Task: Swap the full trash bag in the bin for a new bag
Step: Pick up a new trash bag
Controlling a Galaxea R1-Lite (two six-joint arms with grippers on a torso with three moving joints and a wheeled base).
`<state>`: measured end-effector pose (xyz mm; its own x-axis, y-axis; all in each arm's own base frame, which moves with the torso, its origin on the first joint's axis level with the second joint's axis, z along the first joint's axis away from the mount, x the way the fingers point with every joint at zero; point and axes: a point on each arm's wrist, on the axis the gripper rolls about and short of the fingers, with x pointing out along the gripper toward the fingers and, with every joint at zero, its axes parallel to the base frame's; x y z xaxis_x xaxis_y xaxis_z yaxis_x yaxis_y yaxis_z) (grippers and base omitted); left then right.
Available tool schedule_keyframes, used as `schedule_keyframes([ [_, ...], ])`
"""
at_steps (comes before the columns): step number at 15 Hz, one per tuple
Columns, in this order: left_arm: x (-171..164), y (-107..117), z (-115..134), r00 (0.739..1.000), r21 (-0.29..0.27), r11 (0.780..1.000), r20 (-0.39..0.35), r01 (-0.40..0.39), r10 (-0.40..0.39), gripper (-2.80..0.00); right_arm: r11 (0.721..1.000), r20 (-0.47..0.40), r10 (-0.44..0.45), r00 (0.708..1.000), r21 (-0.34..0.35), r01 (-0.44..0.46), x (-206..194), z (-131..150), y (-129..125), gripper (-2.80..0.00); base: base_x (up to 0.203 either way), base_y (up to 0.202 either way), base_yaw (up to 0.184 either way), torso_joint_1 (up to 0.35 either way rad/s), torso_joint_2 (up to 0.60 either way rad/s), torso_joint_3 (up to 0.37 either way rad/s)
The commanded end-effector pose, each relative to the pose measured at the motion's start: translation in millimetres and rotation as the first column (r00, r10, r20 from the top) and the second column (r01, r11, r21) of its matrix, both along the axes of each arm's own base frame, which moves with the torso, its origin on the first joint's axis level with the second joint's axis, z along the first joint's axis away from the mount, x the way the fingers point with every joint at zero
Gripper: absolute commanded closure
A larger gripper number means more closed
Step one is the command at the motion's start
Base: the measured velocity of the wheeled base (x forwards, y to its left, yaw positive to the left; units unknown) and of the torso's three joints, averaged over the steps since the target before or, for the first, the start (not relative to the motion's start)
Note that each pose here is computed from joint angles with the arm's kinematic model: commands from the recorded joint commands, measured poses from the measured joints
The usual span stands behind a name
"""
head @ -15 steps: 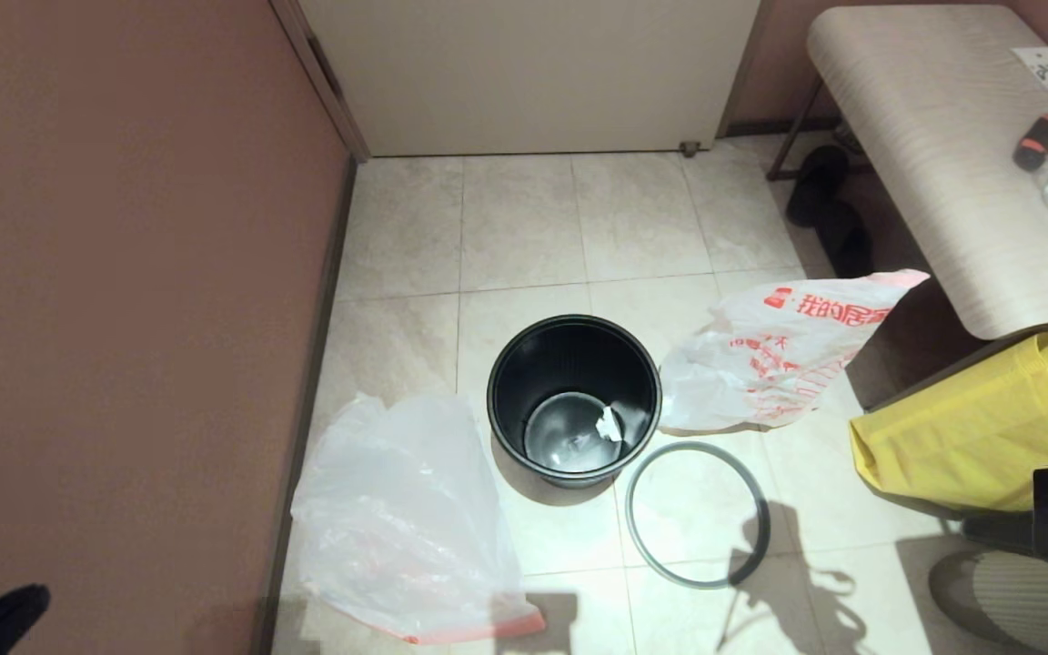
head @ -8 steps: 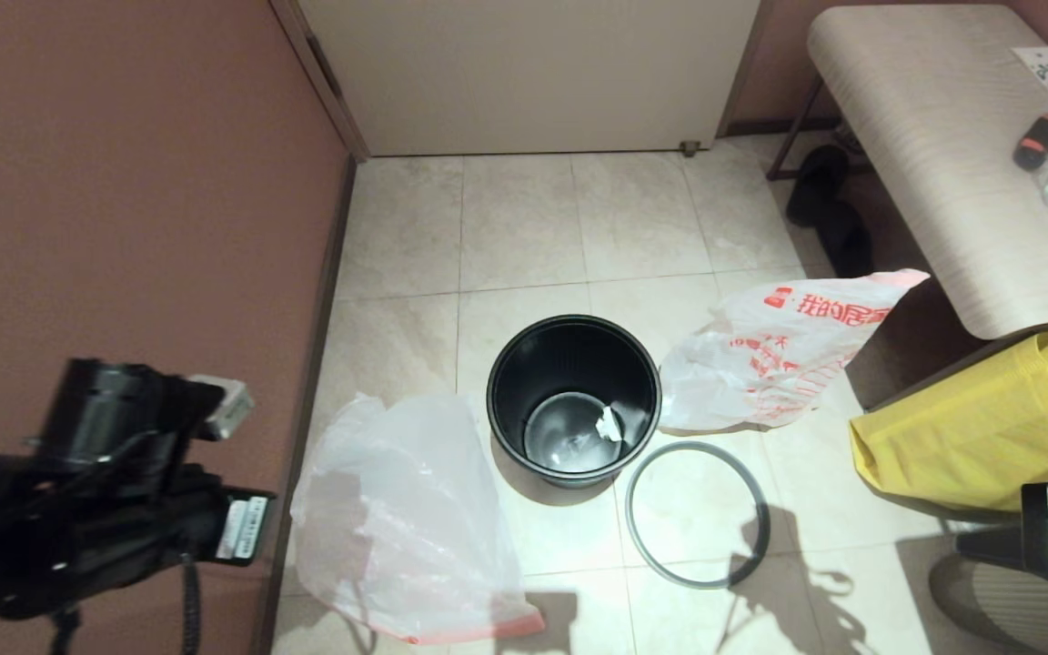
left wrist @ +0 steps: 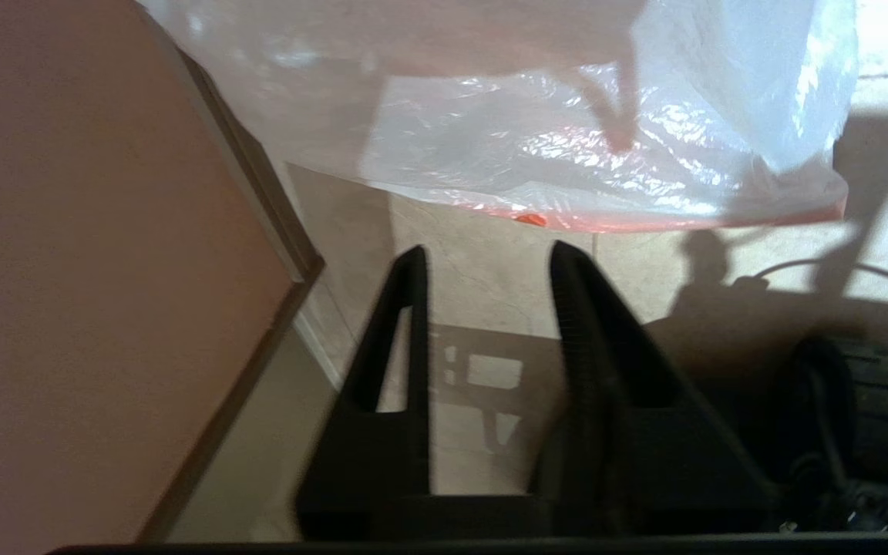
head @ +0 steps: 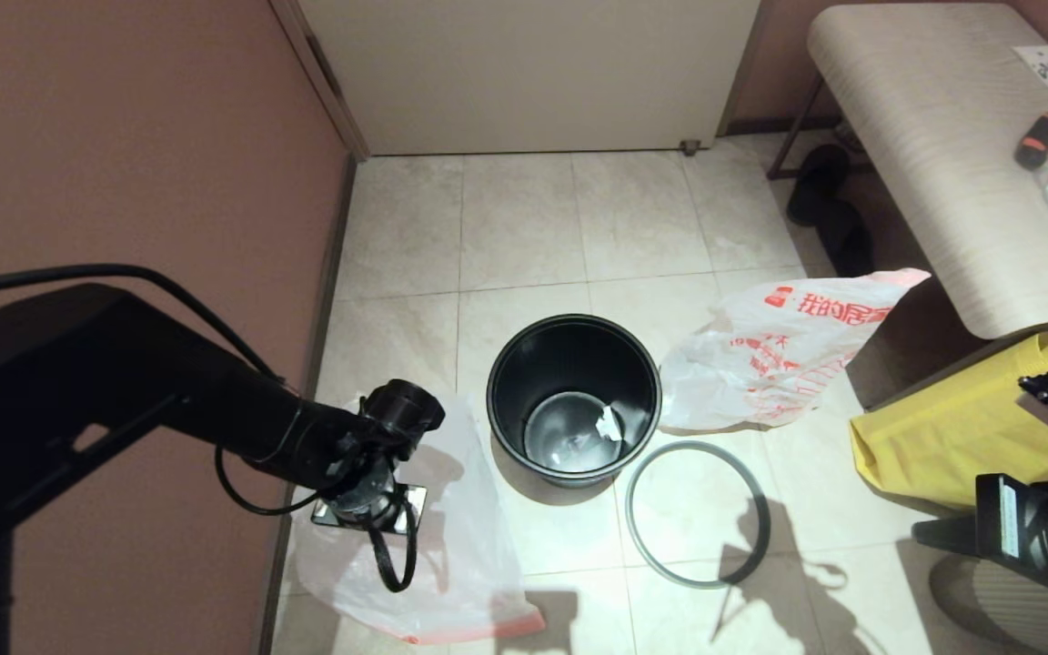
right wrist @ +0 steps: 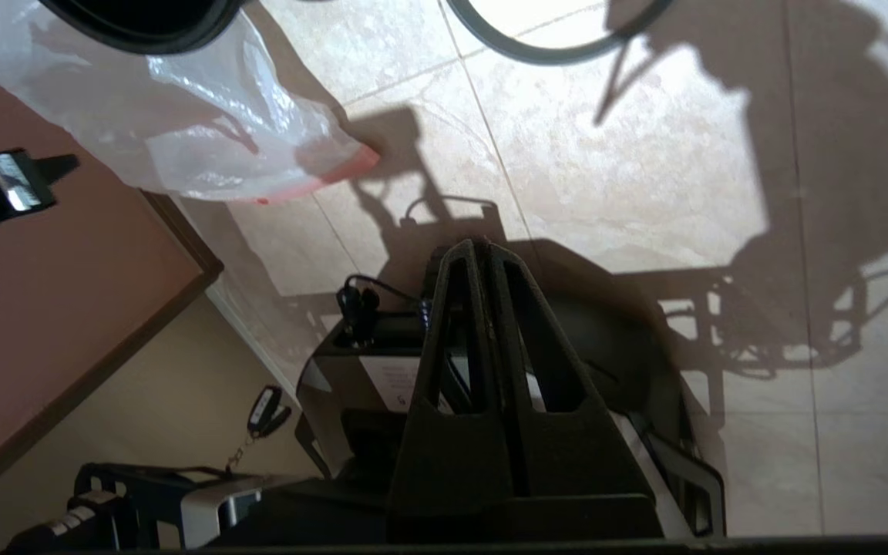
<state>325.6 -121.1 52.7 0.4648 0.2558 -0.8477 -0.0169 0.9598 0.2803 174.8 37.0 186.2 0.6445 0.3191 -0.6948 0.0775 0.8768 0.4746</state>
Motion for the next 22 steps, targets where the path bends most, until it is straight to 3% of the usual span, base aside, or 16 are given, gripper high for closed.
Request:
schedule_keyframes([
  [1,19.4,-7.1,-31.2,0.998,0.015,1.000,-0.058,-0.027,0.028,-2.80,1.000,-0.032,0.000,0.999,-0.002,0.000,11.0,-11.7,2.1,0.00,0.000,0.000,0.000,0.000,0.00,0.000],
  [3,38.2,-14.2,-30.0,0.993,-0.012,0.994,-0.058,-0.108,0.107,-2.80,1.000,-0.036,0.007,0.999,0.006,-0.007,17.7,-17.8,3.4,0.00,0.000,0.000,0.000,0.000,0.00,0.000],
  [5,55.8,-21.3,-31.0,0.971,-0.047,0.971,-0.068,-0.233,0.229,-2.80,1.000,-0.046,0.020,0.999,0.022,-0.019,20.9,-20.8,3.1,0.00,0.000,0.000,0.000,0.000,0.00,0.000],
  [9,89.3,-22.7,-64.1,0.881,-0.083,0.877,-0.074,-0.473,0.468,-2.80,0.999,-0.037,0.020,0.999,0.027,-0.019,31.1,-29.7,3.9,0.00,0.000,0.000,0.000,0.000,0.00,0.000],
  [12,120.1,-2.1,-88.5,0.791,-0.060,0.789,0.006,-0.611,0.612,-2.80,0.998,-0.033,0.044,0.998,0.051,-0.042,35.7,-33.0,5.4,0.00,0.000,0.000,0.000,0.000,0.00,0.000],
  [13,126.2,2.4,-92.1,0.773,-0.076,0.773,0.044,-0.630,0.633,-2.80,0.997,-0.036,0.056,0.998,0.062,-0.054,35.3,-33.3,5.7,0.00,0.000,0.000,0.000,0.000,0.00,0.000],
  [15,140.1,1.1,-88.7,0.748,-0.192,0.759,0.141,-0.622,0.649,-2.80,0.995,-0.029,0.081,0.996,0.058,-0.080,35.2,-33.1,6.0,0.00,0.000,0.000,0.000,0.000,0.00,0.000],
  [17,143.7,-1.4,-77.9,0.739,-0.251,0.754,0.169,-0.607,0.652,-2.80,0.995,-0.026,0.088,0.996,0.054,-0.087,34.7,-33.3,5.9,0.00,0.000,0.000,0.000,0.000,0.00,0.000],
  [20,131.6,-11.8,-36.7,0.771,-0.345,0.758,0.134,-0.553,0.623,-2.80,0.995,-0.050,0.090,0.995,0.052,-0.087,35.1,-39.6,6.3,0.00,0.000,0.000,0.000,0.000,0.00,0.000],
  [22,122.5,-23.8,-14.0,0.780,-0.412,0.747,0.125,-0.521,0.613,-2.80,0.995,-0.049,0.091,0.995,0.053,-0.088,34.8,-40.8,6.3,0.00,0.000,0.000,0.000,0.000,0.00,0.000],
])
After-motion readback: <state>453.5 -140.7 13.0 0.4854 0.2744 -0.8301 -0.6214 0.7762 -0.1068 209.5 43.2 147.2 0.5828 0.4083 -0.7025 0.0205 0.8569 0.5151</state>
